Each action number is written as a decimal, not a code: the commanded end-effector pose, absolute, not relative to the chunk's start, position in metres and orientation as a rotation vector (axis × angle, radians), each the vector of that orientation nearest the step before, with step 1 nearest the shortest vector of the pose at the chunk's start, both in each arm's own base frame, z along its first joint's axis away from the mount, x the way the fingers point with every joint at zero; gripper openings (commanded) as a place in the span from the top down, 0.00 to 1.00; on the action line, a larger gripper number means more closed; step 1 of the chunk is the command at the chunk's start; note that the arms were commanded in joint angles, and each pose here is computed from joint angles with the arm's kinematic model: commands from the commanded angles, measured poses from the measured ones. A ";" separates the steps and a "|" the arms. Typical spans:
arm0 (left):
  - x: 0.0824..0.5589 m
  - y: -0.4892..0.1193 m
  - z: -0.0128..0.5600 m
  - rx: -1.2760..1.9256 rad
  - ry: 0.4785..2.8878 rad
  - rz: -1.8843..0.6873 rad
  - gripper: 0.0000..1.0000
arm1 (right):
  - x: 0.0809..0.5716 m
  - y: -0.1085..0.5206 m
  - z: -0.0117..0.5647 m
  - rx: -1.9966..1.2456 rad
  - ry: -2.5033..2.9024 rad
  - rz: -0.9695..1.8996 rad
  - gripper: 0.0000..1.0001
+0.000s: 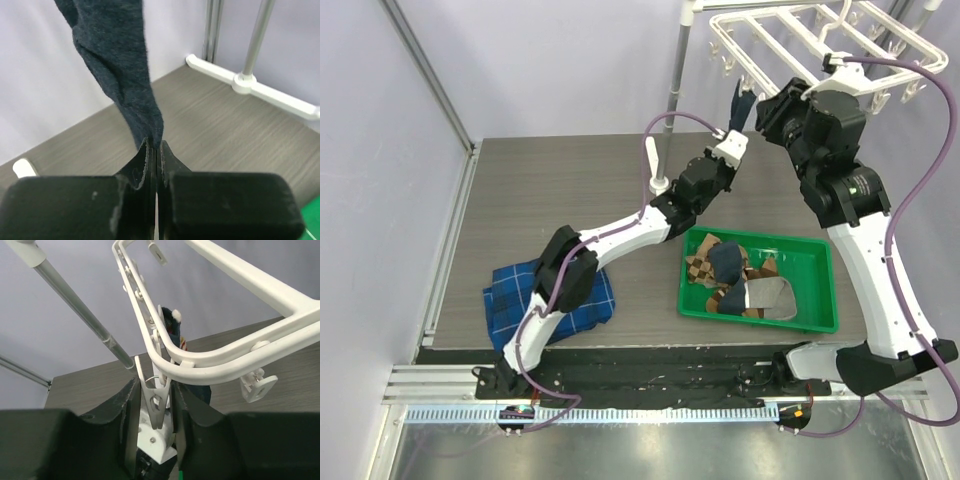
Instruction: Remove the socks clipped to the hanger
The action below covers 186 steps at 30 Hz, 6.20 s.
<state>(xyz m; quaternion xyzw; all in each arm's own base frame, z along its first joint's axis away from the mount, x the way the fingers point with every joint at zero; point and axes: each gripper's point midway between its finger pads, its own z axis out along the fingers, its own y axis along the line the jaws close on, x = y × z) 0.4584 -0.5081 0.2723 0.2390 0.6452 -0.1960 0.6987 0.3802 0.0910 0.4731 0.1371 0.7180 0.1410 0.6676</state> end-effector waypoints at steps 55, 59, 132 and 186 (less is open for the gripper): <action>0.314 -0.492 0.408 0.603 1.325 -1.011 1.00 | 0.281 0.071 0.421 -0.028 1.582 0.234 0.42; 0.312 -0.490 0.412 0.593 1.351 -1.056 1.00 | 0.274 0.084 0.366 -0.234 1.562 0.211 0.34; 0.459 -0.479 0.481 0.293 1.211 -0.898 0.39 | 0.312 0.110 0.349 -0.435 1.252 0.127 0.99; 0.380 -0.380 0.461 0.283 1.297 -0.812 0.00 | 0.237 0.066 0.379 0.013 1.685 0.311 0.99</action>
